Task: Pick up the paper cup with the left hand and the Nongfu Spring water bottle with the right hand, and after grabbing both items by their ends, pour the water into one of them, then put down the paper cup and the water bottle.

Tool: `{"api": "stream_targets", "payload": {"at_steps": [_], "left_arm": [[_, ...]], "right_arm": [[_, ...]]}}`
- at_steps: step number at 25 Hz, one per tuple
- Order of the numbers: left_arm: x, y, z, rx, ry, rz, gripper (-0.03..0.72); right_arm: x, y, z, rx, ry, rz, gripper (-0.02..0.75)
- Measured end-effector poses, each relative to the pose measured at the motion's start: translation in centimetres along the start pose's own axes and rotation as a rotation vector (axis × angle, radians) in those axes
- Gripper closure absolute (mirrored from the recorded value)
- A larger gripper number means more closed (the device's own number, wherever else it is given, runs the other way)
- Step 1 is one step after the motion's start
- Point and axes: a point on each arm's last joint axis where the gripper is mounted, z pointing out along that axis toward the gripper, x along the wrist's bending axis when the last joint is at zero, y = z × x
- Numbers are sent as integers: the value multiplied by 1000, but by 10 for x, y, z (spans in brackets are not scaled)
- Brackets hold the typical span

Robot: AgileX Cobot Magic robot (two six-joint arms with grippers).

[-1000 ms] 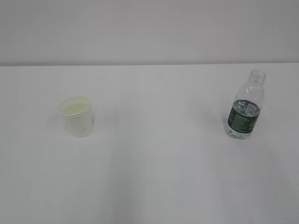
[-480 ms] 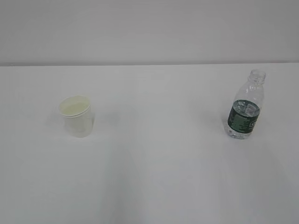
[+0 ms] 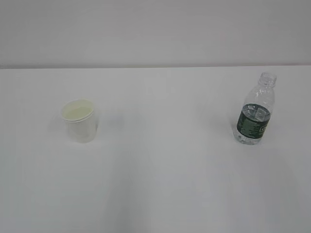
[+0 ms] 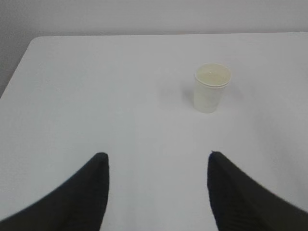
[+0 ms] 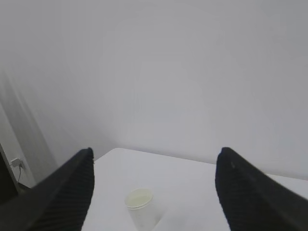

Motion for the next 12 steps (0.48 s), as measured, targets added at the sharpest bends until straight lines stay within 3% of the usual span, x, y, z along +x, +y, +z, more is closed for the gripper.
{"api": "stream_targets", "payload": {"at_steps": [12], "left_arm": [[0,3,0,-34,-4,0,228]], "right_arm": [[0,0,0,0,0,0,150]]}}
